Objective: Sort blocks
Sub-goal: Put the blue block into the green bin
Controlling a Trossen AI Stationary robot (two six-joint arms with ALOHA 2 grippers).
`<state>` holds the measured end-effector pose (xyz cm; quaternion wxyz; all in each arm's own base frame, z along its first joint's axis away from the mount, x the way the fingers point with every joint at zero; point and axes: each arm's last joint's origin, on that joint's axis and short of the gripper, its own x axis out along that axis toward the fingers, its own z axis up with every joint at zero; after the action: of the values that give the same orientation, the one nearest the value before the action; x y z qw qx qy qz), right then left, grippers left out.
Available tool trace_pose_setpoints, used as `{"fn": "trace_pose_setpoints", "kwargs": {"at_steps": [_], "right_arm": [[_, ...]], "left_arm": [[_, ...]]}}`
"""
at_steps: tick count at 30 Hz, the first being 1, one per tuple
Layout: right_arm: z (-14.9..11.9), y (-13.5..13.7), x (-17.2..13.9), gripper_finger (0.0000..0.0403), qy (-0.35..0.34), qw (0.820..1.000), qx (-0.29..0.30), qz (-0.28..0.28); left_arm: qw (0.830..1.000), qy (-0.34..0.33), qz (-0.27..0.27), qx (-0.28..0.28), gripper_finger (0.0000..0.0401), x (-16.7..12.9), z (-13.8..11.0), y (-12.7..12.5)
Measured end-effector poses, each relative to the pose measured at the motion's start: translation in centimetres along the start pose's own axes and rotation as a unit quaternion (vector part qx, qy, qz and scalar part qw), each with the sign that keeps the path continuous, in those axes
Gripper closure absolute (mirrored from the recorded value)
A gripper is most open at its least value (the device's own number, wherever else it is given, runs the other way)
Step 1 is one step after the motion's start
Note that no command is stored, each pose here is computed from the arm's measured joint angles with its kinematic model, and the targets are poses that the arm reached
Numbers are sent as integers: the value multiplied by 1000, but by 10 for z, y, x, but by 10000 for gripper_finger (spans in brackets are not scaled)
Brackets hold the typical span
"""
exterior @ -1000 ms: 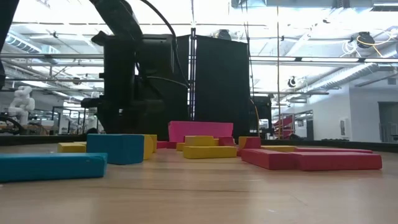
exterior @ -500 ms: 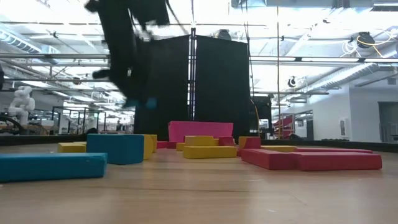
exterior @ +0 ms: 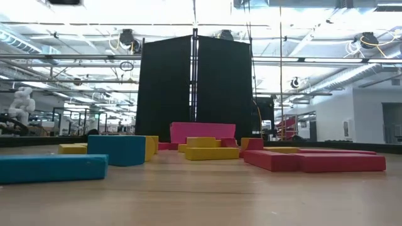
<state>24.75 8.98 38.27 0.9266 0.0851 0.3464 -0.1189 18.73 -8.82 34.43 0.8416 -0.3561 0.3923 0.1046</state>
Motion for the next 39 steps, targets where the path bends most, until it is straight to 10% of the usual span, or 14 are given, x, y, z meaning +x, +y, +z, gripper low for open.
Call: {"fn": "trace_pose_setpoints", "kwargs": {"at_steps": [23,39], "right_arm": [[0,0,0,96,0,1000,14,0],[0,0,0,96,0,1000,13,1]], "left_arm": [[972,209,98,46,301,40,-191,-45],[941,257,196,98,301,83,-235,-30]]}}
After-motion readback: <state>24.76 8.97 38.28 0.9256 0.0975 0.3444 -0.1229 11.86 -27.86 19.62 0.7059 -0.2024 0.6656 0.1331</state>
